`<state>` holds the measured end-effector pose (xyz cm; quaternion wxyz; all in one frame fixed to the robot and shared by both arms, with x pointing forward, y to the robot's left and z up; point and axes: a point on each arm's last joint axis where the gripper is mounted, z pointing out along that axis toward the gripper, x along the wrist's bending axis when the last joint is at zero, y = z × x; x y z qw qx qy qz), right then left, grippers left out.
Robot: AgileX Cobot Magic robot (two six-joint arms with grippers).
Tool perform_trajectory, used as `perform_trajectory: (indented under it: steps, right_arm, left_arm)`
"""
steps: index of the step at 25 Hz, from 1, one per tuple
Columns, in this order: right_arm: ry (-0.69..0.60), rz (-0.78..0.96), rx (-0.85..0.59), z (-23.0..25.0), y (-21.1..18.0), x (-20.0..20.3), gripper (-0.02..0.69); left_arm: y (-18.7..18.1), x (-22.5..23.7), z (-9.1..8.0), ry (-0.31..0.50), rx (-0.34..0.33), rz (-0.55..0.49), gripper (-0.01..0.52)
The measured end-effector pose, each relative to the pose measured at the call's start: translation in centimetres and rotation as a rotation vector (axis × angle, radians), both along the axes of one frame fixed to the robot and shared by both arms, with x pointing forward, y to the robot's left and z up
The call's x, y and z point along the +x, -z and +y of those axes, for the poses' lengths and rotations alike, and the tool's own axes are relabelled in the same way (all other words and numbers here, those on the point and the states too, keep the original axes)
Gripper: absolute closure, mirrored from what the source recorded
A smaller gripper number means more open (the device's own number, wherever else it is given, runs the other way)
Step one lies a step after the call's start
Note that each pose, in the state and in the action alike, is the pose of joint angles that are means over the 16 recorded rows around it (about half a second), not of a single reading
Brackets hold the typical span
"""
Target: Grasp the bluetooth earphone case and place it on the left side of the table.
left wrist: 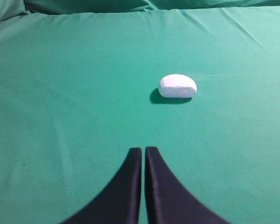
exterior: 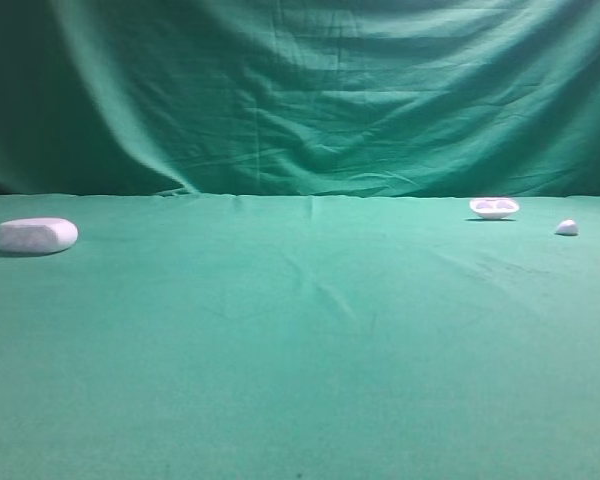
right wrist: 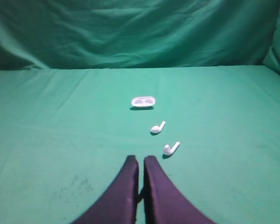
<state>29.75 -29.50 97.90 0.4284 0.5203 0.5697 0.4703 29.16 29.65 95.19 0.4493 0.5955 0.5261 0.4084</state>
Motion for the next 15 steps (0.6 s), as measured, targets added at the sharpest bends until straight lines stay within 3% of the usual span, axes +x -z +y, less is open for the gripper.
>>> perform_trajectory:
  steps: [15]
  right_arm:
    - [0.087,0.099,0.038,-0.5,3.2,-0.6,0.665]
  left_arm:
    - [0.0,0.0,0.0,0.0,0.0,0.0,0.514]
